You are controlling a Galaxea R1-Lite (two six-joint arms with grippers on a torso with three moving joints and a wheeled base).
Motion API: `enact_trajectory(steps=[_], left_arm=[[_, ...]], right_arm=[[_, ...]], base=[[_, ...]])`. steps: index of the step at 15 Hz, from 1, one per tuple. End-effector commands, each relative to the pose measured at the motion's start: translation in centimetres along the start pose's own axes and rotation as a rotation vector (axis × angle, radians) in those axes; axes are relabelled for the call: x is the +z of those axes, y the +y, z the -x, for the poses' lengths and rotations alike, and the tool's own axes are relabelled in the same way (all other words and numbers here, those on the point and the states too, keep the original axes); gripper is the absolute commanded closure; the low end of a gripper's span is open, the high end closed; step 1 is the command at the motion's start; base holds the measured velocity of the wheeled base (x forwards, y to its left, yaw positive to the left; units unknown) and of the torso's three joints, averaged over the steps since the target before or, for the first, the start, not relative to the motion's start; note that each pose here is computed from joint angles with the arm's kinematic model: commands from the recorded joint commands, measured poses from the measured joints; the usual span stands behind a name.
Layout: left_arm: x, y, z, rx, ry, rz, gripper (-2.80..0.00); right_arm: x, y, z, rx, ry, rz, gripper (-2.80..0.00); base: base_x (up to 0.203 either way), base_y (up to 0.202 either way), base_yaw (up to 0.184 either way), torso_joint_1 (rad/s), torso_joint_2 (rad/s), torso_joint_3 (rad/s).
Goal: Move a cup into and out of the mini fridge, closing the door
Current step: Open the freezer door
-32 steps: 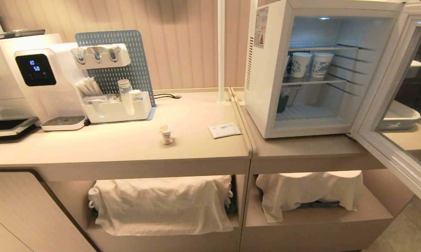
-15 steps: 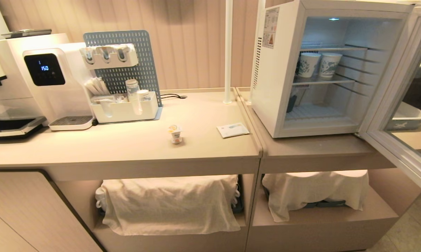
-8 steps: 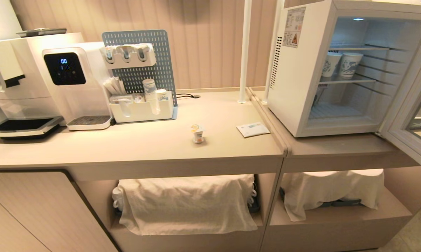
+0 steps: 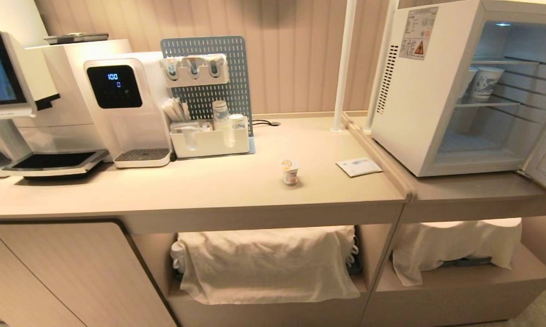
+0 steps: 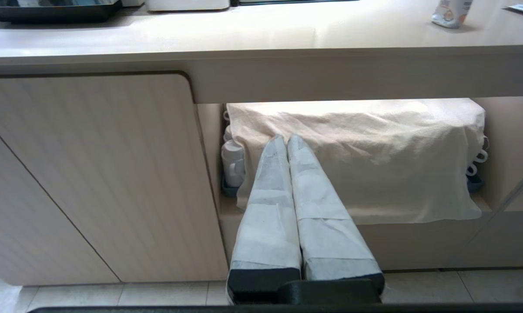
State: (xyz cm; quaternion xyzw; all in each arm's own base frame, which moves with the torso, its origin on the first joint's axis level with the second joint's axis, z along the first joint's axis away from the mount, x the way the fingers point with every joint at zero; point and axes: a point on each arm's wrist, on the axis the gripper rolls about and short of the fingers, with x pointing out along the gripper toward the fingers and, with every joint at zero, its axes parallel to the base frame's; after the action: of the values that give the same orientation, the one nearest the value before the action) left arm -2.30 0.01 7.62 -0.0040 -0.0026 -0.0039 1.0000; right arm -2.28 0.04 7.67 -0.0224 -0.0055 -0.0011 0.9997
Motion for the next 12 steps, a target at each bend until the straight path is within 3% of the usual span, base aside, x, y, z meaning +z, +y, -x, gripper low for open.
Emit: enact_trajectory(steps=[1, 3, 6, 12], left_arm=[[0.01, 0.00, -0.01, 0.000, 0.001, 0.001, 0.00], [0.01, 0.00, -0.01, 0.000, 0.001, -0.001, 0.00], [0.04, 0.01, 0.00, 0.003, 0.000, -0.009, 0.00], [0.02, 0.01, 0.00, 0.003, 0.002, -0.013, 0.00]], right_arm=[[-0.25, 0.01, -0.05, 0.001, 0.006, 0.000, 0.00], [-0.25, 0.01, -0.05, 0.001, 0.006, 0.001, 0.00], [-0.25, 0.01, -0.05, 0.002, 0.006, 0.000, 0.00], [-0.27, 0.01, -0.05, 0.001, 0.008, -0.002, 0.00]], base=[[0.000, 0.187, -0.001, 0.003, 0.00, 0.000], [0.000, 0.150, 0.001, 0.001, 0.00, 0.006], [0.000, -0.005, -0.001, 0.004, 0.00, 0.000], [0.000, -0.184, 0.000, 0.002, 0.00, 0.002]])
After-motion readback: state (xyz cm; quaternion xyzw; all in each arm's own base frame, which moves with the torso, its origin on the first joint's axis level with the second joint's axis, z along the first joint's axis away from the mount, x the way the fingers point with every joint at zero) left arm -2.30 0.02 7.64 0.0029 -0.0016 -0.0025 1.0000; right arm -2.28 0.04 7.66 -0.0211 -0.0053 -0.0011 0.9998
